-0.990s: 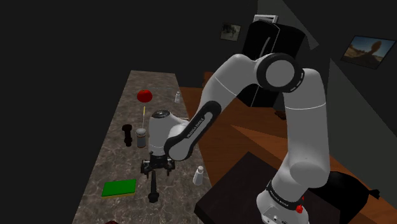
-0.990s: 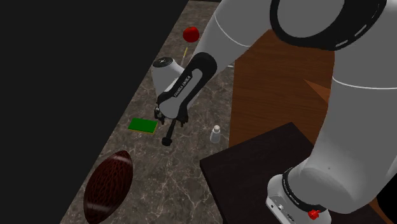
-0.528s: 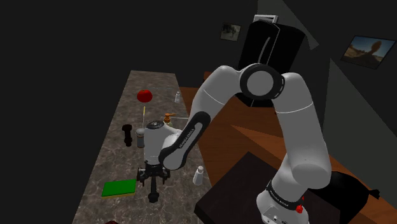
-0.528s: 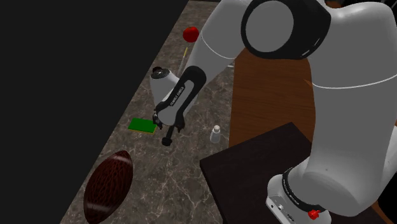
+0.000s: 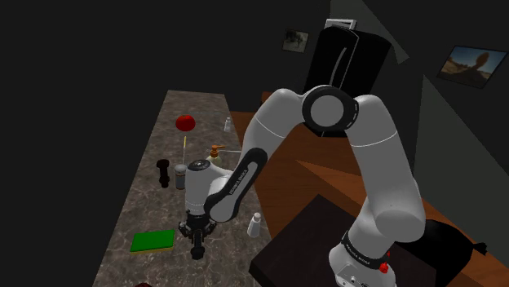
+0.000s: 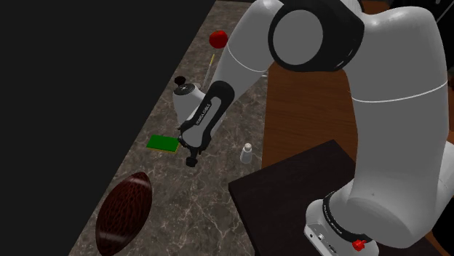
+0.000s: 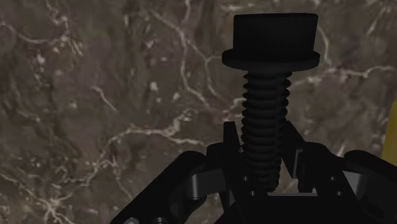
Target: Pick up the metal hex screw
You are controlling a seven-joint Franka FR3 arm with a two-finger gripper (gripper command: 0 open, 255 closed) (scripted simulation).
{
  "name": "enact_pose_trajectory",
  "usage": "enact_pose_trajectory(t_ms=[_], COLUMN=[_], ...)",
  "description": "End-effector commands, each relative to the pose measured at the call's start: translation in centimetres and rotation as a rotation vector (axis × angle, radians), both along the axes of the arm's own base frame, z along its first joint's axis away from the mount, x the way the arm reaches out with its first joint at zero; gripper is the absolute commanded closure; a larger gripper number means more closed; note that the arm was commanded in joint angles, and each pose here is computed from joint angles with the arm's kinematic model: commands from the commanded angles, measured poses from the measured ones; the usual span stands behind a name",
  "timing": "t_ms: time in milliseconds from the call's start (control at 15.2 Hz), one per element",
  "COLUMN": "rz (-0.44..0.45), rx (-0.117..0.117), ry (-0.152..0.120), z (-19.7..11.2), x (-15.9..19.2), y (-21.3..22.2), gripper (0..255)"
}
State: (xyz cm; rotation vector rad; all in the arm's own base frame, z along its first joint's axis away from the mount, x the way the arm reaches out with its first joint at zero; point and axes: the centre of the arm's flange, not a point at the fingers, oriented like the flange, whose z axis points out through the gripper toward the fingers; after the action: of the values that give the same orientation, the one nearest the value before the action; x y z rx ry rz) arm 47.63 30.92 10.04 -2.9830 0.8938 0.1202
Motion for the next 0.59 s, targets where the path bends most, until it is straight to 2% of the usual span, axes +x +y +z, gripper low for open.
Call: enact_pose_trajectory(t_ms=[0, 330, 528], rz=[0.0, 0.0, 0.0], rx=[0.007, 0.007, 0.007], ry=[-0.004, -0.004, -0.004], z=[-0.2, -0.1, 1.5], x=[0.0, 0.1, 0.1], y=[0.1, 0.2, 0.2], gripper=[255, 255, 255])
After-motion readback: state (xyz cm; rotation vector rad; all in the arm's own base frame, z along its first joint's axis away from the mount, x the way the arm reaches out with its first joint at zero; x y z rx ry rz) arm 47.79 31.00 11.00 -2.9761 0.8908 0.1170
